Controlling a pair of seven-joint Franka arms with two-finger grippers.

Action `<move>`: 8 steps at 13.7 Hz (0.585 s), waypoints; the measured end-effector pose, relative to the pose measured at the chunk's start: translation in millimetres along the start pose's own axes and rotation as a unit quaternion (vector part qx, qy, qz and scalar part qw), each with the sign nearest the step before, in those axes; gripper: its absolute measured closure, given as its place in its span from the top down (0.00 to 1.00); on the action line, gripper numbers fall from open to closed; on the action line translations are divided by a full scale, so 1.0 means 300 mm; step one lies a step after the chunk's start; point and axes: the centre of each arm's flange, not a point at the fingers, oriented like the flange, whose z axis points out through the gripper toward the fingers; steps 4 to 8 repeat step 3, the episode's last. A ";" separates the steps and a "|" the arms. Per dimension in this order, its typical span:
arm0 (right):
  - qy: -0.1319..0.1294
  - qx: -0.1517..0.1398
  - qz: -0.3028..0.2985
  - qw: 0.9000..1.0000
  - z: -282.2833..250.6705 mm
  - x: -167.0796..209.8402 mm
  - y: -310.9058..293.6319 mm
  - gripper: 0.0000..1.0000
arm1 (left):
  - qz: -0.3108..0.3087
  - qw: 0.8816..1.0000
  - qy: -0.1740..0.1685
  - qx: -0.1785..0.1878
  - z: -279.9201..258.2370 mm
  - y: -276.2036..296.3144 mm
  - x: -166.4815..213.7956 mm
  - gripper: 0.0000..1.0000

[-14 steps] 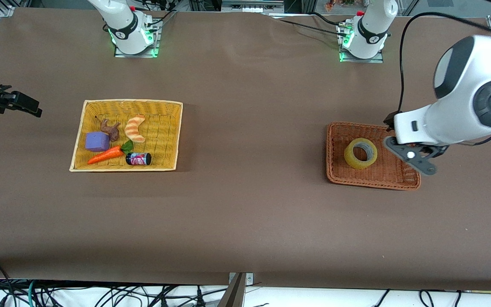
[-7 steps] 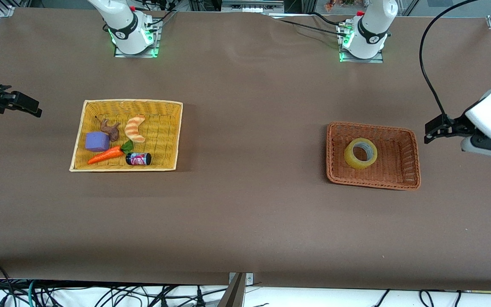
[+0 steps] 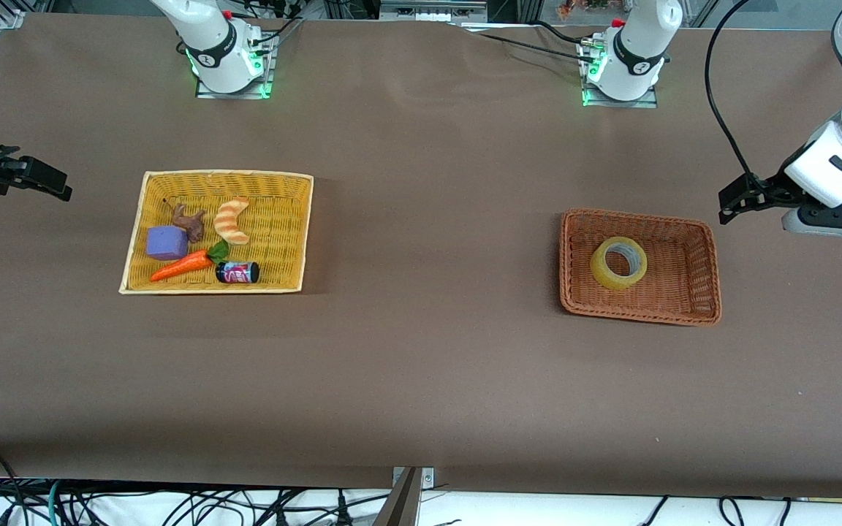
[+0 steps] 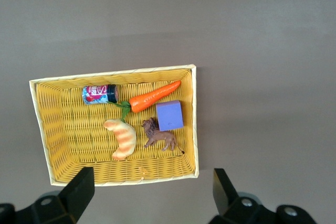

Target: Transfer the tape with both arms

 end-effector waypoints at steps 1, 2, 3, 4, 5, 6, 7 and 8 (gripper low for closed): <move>0.000 0.000 0.000 1.000 0.000 0.000 0.000 1.00 | 0.000 1.000 0.001 0.000 -0.003 0.002 0.001 1.00; 0.000 0.000 0.000 1.000 0.000 0.000 0.000 1.00 | -0.001 1.000 0.002 0.000 -0.007 0.002 0.002 1.00; 0.000 0.000 0.000 1.000 0.000 0.000 0.000 1.00 | -0.001 1.000 0.004 0.000 -0.013 0.002 0.003 1.00; 0.000 0.000 0.000 1.000 0.000 0.000 0.000 1.00 | -0.001 1.000 0.004 0.000 -0.013 0.002 0.003 1.00; 0.000 0.000 0.000 1.000 0.000 0.000 0.000 1.00 | -0.001 1.000 0.004 0.000 -0.013 0.002 0.003 1.00; 0.000 0.000 0.000 1.000 0.000 0.000 0.000 1.00 | -0.001 1.000 0.004 0.000 -0.013 0.002 0.003 1.00; 0.000 0.000 0.000 1.000 0.000 0.000 0.000 1.00 | -0.001 1.000 0.004 0.000 -0.013 0.002 0.003 1.00; 0.000 0.000 0.000 1.000 0.000 0.000 0.000 1.00 | -0.001 1.000 0.004 0.000 -0.013 0.002 0.003 1.00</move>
